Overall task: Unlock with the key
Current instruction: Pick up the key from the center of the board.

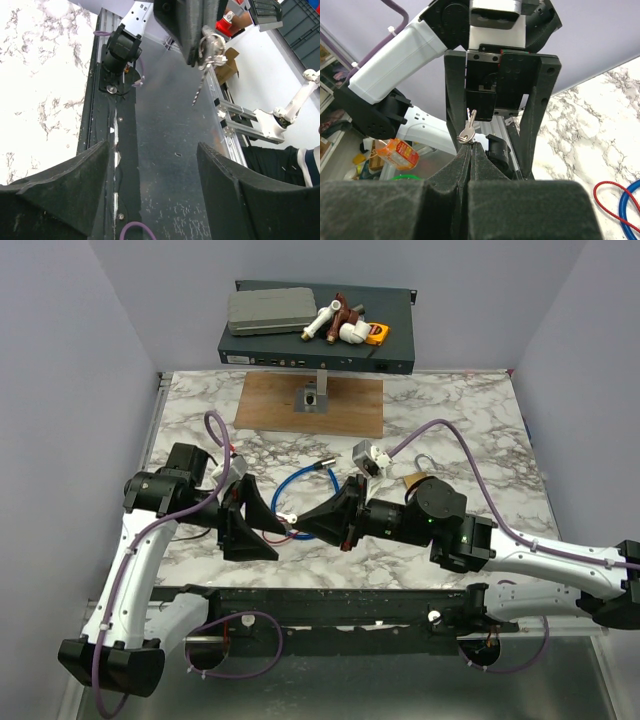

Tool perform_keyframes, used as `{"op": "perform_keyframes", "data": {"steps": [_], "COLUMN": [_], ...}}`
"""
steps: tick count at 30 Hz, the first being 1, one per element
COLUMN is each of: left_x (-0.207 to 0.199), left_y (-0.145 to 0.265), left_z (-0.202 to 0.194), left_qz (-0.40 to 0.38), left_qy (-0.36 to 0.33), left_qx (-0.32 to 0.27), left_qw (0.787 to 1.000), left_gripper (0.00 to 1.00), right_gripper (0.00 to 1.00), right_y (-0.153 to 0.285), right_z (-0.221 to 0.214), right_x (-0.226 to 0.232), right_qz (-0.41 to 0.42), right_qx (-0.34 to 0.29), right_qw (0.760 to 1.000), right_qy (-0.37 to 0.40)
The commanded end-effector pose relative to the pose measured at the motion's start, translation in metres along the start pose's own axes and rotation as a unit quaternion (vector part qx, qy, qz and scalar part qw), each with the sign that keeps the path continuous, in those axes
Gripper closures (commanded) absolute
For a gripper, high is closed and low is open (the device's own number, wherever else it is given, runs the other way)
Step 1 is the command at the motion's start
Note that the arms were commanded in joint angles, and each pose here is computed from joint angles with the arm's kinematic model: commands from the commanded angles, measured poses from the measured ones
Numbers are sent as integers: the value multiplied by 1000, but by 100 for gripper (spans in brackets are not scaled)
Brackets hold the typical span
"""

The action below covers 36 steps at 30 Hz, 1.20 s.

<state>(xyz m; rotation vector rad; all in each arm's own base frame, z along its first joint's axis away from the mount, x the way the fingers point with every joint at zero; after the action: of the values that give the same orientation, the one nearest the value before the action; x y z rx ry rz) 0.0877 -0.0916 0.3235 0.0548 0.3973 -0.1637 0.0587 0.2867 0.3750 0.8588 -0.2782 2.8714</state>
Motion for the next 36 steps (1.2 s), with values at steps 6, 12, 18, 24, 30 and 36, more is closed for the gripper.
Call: {"op": "perform_keyframes", "data": {"steps": [6,12,18,24,30,36], "left_x": [-28,-32,-26,0,-6,11], "left_y": [-5,-4,12,38,40,39], "left_z": [15,15,10,32,27,24], "left_qz": [-65,-55,90,340,358,419], "left_qy": [-30,-61,-191,-319,-394,-376], "left_qx": [-111,-98,46,111,111,145], "left_qw": [991,992,976,878,839,814], "left_gripper": [59,71,19,9,9,13], "right_gripper": [99,99,99,99,99,99], "right_y": [-10,-12,-8,-3,0,-3], "right_z": [0,-3,1,5,9,13], "right_x": [-1,-6,-11,-18,-24,-28], "right_qz": [11,-5,-47,-106,-168,-215], "right_qx": [-11,-16,-29,-55,-81,-108], "right_qw": [1000,1000,998,993,981,966], "right_qy": [-1,-1,-4,-19,-48,-91]}}
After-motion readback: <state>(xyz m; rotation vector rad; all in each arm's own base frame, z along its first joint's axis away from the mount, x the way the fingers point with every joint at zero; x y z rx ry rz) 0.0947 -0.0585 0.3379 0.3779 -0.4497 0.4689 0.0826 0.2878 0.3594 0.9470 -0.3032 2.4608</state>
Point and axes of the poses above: each gripper's point midway between its finger pads, its own y axis back along the fingers, its own x axis along the line the jaws close on, z = x × y, the point moved 10 cm from there along y, back along the fingers, and after that the axes turned 9 degrees about -y, right-handed, at the moved point
